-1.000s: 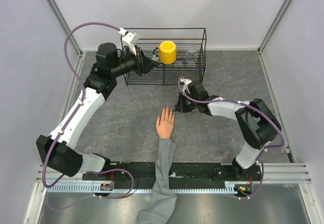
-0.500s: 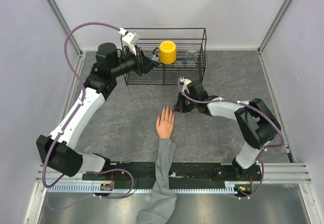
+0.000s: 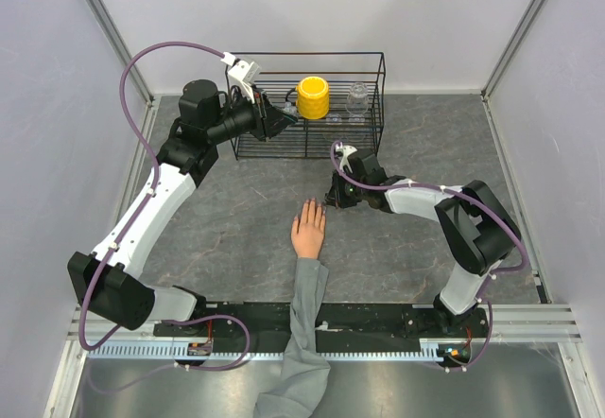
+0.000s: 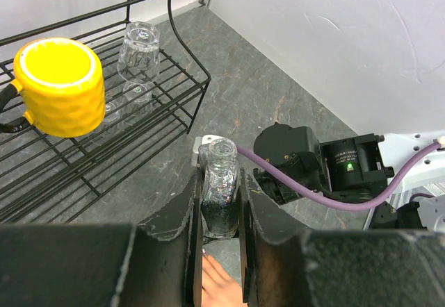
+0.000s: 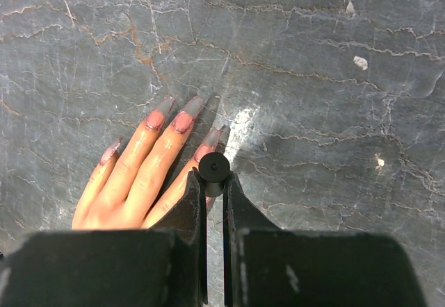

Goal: Paint the nails

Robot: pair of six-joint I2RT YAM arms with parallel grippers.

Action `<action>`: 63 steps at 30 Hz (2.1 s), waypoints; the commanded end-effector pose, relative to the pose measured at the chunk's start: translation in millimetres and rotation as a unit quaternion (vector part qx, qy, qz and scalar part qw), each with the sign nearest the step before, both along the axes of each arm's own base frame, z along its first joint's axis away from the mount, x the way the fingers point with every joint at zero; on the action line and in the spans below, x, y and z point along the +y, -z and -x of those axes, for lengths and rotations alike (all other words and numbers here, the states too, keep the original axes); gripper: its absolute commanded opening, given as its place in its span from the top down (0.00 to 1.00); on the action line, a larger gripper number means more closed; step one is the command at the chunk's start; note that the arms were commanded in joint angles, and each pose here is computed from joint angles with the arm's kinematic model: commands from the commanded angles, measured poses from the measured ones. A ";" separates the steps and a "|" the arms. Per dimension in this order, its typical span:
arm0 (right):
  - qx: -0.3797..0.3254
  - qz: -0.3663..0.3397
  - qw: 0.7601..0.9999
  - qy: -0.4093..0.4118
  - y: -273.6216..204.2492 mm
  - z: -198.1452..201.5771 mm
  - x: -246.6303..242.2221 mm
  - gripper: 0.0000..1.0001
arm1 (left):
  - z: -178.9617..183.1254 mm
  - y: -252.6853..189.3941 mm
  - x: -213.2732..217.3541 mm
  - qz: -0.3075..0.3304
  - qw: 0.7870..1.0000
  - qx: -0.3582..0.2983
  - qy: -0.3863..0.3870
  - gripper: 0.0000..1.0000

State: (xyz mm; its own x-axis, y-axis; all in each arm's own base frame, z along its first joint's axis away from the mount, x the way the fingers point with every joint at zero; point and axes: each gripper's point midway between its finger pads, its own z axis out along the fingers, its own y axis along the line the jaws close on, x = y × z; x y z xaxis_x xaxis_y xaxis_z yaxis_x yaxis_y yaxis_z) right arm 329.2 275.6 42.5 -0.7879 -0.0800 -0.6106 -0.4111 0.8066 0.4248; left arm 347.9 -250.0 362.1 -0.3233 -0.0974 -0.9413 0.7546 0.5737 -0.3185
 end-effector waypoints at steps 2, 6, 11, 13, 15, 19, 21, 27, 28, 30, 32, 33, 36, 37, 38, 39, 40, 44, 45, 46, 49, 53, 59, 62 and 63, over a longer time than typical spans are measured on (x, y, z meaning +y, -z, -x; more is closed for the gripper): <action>-0.024 -0.007 1.000 -0.001 -11.5 -13.3 7.3 1.00 | 2.1 -24.5 1.0 0.017 1.000 -0.023 0.001 0.98; -0.023 -0.009 1.000 -0.004 -11.3 -12.3 8.7 1.00 | 1.7 -24.8 1.5 0.018 1.000 -0.023 0.001 0.98; -0.020 -0.011 1.000 -0.003 -8.8 -14.1 10.7 1.00 | 2.4 -24.9 0.9 0.017 1.000 -0.023 0.002 0.98; -0.020 -0.012 1.000 -0.004 -9.0 -16.0 12.2 1.00 | 1.8 -26.0 1.2 0.018 1.000 -0.024 0.002 0.98; -0.023 -0.013 1.000 -0.002 -11.1 -18.3 13.2 1.00 | 2.3 -27.6 1.4 0.018 0.999 -0.027 0.002 0.98; -0.025 -0.013 1.000 -0.003 -11.7 -20.0 14.1 1.00 | 1.8 -27.4 0.6 0.017 0.999 -0.028 0.003 0.98; -0.024 -0.011 1.000 -0.001 -10.6 -20.3 13.3 1.00 | 1.6 -27.4 1.0 0.017 0.999 -0.028 0.003 0.98; -0.022 -0.007 1.000 0.000 -8.6 -20.8 12.8 1.00 | 2.2 -28.1 1.2 0.017 0.999 -0.028 0.003 0.98; -0.023 -0.007 1.000 0.000 -9.1 -21.2 13.0 1.00 | 2.0 -27.4 1.6 0.017 0.999 -0.027 0.003 0.98; -0.021 -0.006 1.000 -0.001 -8.2 -19.7 11.9 1.00 | 2.5 -27.6 1.8 0.017 0.999 -0.027 0.003 0.98; -0.020 -0.005 1.000 -0.001 -7.7 -18.0 10.9 1.00 | 2.5 -28.1 1.1 0.018 0.999 -0.027 0.004 0.98; -0.021 -0.004 1.000 -0.001 -8.2 -17.4 10.1 1.00 | 2.9 -27.7 1.3 0.017 0.999 -0.027 0.004 0.98; -0.020 -0.002 1.000 0.000 -7.9 -14.8 7.9 1.00 | 3.2 -27.0 1.0 0.018 1.000 -0.024 0.004 0.98; -0.020 -0.002 1.000 0.002 -8.3 -14.9 6.8 1.00 | 3.0 -27.7 1.4 0.018 0.999 -0.026 0.005 0.98; -0.019 0.000 1.000 0.001 -7.0 -13.1 6.4 1.00 | 2.8 -26.8 0.8 0.019 1.000 -0.024 0.004 0.98; -0.021 -0.002 1.000 0.000 -9.7 -12.9 6.6 1.00 | 3.3 -27.6 1.6 0.019 1.000 -0.024 0.004 0.98; -0.021 -0.003 1.000 -0.001 -9.8 -12.4 6.5 1.00 | 3.1 -27.1 1.4 0.019 1.000 -0.024 0.004 0.98; -0.021 -0.005 1.000 -0.002 -12.1 -8.5 5.0 1.00 | 3.7 -26.3 1.0 0.019 1.000 -0.022 0.004 0.98; -0.021 -0.004 1.000 -0.002 -12.1 -7.9 5.1 1.00 | 3.6 -27.2 1.4 0.020 1.000 -0.023 0.003 0.98; -0.020 -0.004 1.000 -0.002 -12.1 -7.1 3.8 1.00 | 3.3 -26.2 1.9 0.019 1.000 -0.021 0.002 0.98; -0.020 -0.004 1.000 -0.002 -12.8 -4.8 3.2 1.00 | 3.9 -26.8 1.7 0.020 1.000 -0.021 0.002 0.98; -0.020 -0.005 1.000 -0.002 -14.0 -1.9 1.8 1.00 | 5.3 -29.2 2.4 0.022 0.999 -0.024 0.001 0.98; -0.022 -0.010 1.000 -0.005 -16.5 0.2 2.8 1.00 | 5.5 -28.5 2.6 0.023 1.000 -0.021 0.000 0.98; -0.021 -0.011 1.000 -0.006 -16.5 1.9 2.3 1.00 | 5.9 -27.7 2.7 0.022 1.000 -0.020 0.000 0.98; -0.022 -0.012 1.000 -0.008 -17.4 2.2 3.2 1.00 | 6.6 -28.2 3.0 0.022 1.000 -0.022 0.000 0.98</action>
State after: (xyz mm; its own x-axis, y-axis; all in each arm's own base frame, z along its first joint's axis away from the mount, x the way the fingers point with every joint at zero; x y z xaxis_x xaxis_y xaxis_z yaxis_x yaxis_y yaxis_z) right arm 326.8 274.3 43.1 -0.7896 -0.0819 -0.6081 -0.4097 0.8081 0.4232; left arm 348.2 -249.3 362.3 -0.3233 -0.0986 -0.9411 0.7533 0.5750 -0.3191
